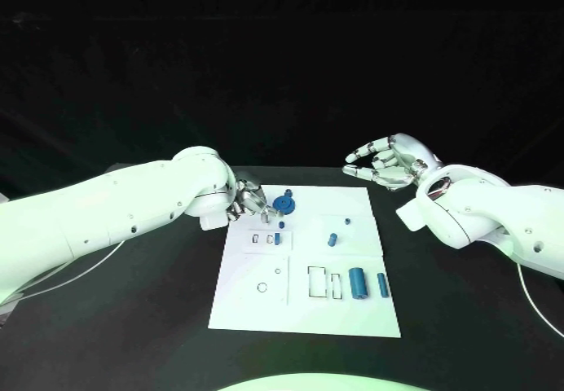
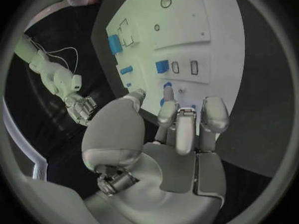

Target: Assemble the parts on the task board

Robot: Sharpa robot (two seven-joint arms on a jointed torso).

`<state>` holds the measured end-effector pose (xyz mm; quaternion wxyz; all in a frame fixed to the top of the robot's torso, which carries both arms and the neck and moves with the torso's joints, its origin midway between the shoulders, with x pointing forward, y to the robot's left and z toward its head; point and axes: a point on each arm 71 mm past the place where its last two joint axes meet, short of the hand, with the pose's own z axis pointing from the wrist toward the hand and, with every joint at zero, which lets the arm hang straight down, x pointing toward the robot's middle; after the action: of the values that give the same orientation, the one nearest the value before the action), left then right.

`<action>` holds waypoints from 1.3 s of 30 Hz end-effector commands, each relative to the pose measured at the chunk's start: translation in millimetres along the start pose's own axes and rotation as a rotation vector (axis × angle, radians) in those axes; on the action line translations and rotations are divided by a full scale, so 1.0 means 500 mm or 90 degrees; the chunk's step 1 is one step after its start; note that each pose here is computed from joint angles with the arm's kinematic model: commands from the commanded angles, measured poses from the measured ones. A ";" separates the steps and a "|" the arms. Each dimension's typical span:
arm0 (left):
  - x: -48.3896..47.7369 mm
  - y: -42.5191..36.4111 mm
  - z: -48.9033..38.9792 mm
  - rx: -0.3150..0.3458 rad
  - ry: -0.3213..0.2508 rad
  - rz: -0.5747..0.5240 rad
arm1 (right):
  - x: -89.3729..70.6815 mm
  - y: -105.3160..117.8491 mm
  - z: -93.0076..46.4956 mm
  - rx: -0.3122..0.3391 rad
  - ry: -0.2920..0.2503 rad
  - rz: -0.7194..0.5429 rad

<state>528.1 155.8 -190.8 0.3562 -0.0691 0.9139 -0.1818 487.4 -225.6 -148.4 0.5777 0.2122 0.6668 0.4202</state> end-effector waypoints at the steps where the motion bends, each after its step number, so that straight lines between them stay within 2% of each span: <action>1: 0.007 0.001 0.005 -0.035 0.037 0.049 | 0.002 -0.001 0.001 0.007 0.010 -0.002; 17: 0.029 -0.027 0.032 -0.041 0.077 0.070 | 0.003 -0.004 0.005 0.014 0.014 -0.016; 33: 0.045 -0.043 0.043 -0.039 0.100 0.084 | 0.009 -0.002 0.008 0.014 0.024 -0.019; 39: 0.048 -0.043 0.048 -0.040 0.107 0.083 | 0.011 -0.001 0.009 0.013 0.026 -0.020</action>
<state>527.8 124.6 -212.8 0.2997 -0.0104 0.9446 -0.1332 490.8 -221.8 -151.7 0.5712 0.2092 0.6816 0.4067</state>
